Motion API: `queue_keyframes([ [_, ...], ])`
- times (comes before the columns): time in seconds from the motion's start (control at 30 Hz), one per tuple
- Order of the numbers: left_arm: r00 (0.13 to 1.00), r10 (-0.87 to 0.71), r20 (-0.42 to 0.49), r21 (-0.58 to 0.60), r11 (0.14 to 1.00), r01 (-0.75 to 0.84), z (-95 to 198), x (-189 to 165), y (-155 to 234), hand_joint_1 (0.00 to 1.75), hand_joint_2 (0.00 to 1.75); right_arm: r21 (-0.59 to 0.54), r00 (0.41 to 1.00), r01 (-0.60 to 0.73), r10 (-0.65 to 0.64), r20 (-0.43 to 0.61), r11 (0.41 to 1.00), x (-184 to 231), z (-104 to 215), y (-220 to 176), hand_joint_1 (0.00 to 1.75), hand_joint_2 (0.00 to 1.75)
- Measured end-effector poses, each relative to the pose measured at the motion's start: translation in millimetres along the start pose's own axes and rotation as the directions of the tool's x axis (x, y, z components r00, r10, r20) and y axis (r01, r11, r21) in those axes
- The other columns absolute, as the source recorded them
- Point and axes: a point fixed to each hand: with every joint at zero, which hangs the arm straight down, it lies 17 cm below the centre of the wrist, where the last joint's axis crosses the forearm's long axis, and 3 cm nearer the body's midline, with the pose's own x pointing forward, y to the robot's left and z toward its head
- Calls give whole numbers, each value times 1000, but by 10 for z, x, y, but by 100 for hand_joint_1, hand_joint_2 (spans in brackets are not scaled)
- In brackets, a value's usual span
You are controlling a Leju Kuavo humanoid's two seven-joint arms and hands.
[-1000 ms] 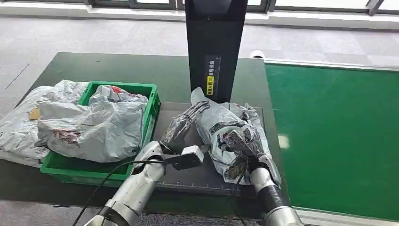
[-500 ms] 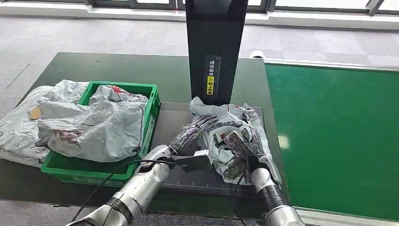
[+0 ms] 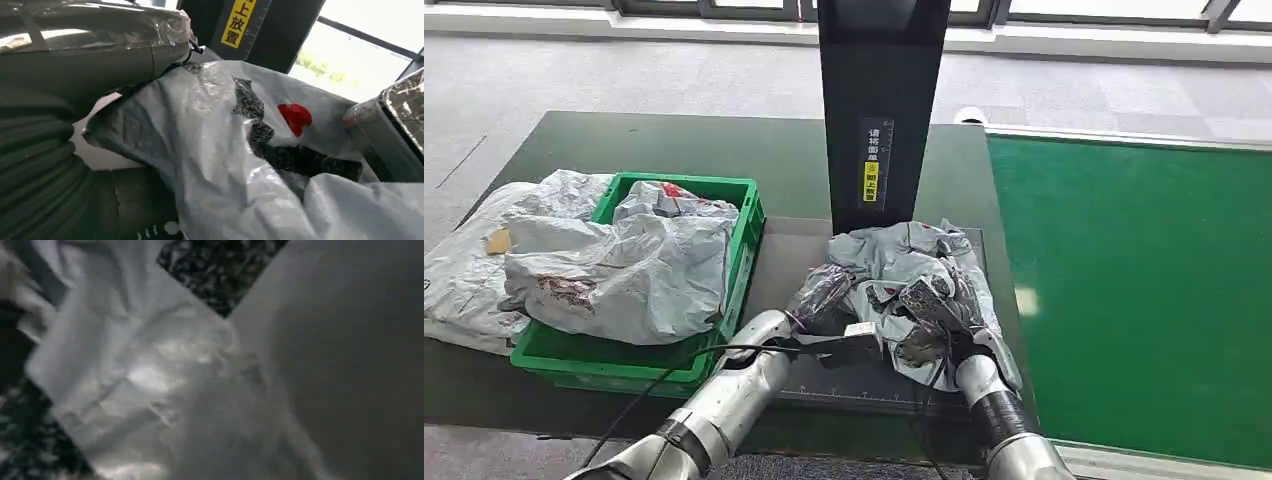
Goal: Moved the parcel from conveyor to table for the left to box.
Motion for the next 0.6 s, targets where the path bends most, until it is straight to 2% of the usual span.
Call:
queue_keyframes([
  [0.27, 997, -75, -27, 59, 995, 77, -22, -49, 123, 175, 175, 3, 1000, -1, 1, -1, 1000, -4, 3, 7, 0, 0],
  [0.37, 989, -138, -60, 145, 979, 145, -36, -90, 318, 175, 175, 3, 1000, -1, 1, -1, 1000, -6, 4, 7, 0, 0],
  [0.47, 950, -287, -123, 306, 900, 312, -18, -62, 743, 175, 175, 4, 1000, -2, 2, -1, 1000, -9, 13, 15, 0, 0],
  [0.6, 886, -416, -206, 480, 746, 462, 113, 194, 1458, 175, 175, 0, 1000, 6, -6, 27, 1000, 49, 43, 8, 0, 0],
])
